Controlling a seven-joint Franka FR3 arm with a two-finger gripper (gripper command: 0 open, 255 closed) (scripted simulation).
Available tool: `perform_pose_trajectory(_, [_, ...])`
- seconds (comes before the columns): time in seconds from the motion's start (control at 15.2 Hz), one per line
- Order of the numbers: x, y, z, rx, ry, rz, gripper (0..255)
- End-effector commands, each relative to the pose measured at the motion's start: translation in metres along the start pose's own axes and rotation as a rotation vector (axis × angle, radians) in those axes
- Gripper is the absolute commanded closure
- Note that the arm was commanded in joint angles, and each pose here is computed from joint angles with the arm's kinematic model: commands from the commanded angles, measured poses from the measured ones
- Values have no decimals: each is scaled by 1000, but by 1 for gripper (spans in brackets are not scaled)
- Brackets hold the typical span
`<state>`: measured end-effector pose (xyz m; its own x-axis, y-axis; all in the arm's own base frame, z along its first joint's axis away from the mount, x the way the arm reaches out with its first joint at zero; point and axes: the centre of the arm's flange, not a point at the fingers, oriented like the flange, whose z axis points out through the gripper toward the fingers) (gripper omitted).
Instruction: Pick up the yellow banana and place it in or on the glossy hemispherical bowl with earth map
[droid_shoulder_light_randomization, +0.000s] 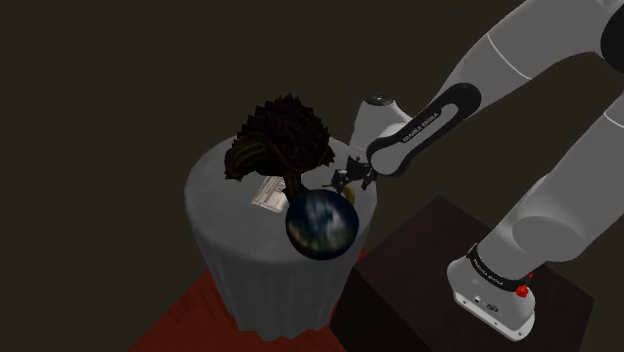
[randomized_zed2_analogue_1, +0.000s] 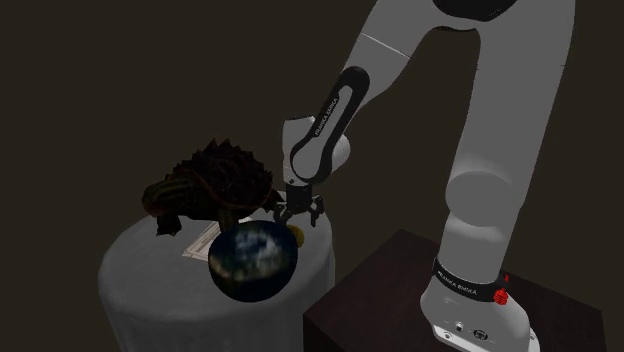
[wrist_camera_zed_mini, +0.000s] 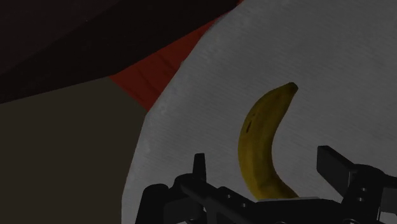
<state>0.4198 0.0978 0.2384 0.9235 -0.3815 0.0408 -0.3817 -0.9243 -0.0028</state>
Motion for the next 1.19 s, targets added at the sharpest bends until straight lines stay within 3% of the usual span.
perform_pose_trajectory(0.0, [0,1,11,1,2,-2,0])
perform_pose_trajectory(0.26, [0,1,30,1,2,-2,0])
perform_pose_trajectory(0.73, [0,1,30,1,2,-2,0])
perform_pose_trajectory(0.79, [0,1,30,1,2,-2,255])
perform_pose_trajectory(1.12, [0,1,30,1,2,-2,255])
